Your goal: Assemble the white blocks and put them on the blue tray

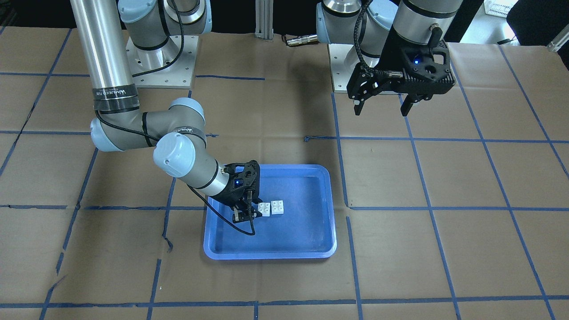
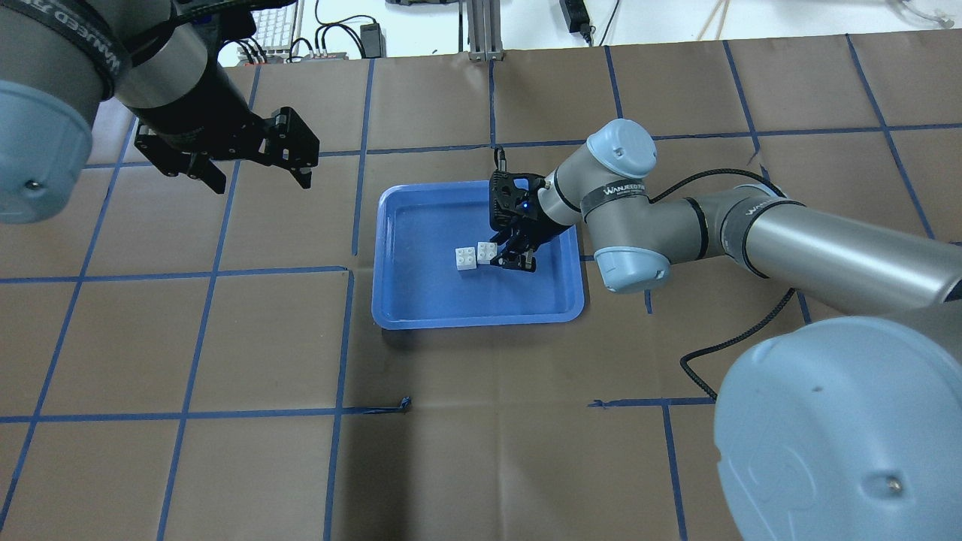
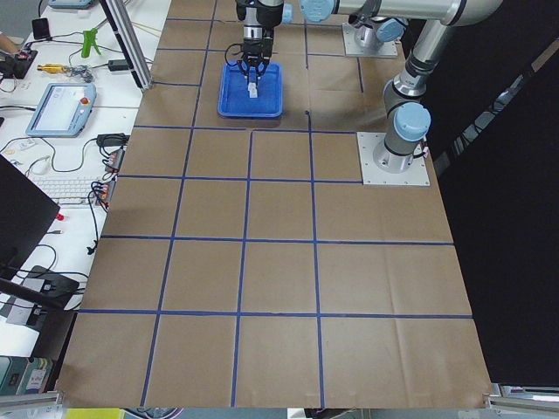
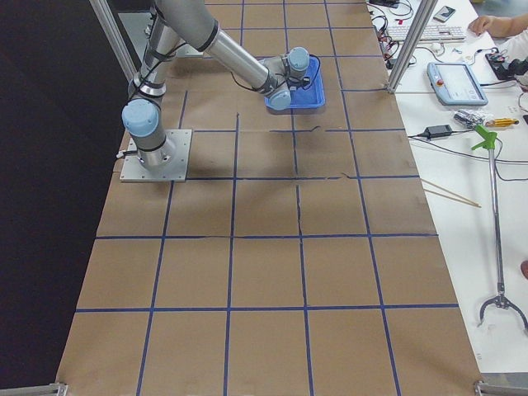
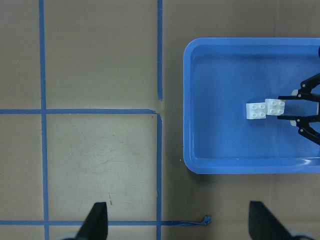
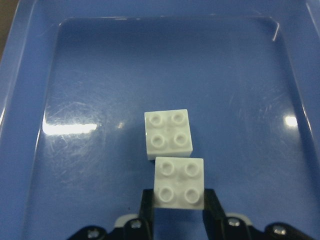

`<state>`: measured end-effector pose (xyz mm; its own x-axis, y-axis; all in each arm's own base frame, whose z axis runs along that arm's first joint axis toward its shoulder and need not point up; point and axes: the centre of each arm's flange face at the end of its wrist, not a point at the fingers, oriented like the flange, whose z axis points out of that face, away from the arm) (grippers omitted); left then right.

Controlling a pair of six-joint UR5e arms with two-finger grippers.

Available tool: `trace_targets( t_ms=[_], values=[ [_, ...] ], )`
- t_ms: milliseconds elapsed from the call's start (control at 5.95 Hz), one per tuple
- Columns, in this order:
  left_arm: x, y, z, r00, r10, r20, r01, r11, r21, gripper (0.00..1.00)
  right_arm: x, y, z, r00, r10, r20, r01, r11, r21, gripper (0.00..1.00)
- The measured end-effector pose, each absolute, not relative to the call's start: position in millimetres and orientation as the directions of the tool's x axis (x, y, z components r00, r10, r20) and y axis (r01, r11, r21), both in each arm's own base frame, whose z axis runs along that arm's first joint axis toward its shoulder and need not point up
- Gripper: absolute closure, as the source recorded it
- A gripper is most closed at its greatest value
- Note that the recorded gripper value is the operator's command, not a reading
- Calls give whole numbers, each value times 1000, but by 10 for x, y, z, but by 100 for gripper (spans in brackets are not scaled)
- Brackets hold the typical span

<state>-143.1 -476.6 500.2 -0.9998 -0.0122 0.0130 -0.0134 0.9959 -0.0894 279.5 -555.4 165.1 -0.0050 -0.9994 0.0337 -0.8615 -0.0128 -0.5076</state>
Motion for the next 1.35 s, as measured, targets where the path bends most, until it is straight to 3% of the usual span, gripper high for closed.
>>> trace_targets(
  t_ms=[1345],
  values=[
    [-1430,-4785,4990,-1000,-12,13,-14,995,-94,1,2867,-5493,1635,-5,-1000,20,-861,-6,-508,75]
  ],
)
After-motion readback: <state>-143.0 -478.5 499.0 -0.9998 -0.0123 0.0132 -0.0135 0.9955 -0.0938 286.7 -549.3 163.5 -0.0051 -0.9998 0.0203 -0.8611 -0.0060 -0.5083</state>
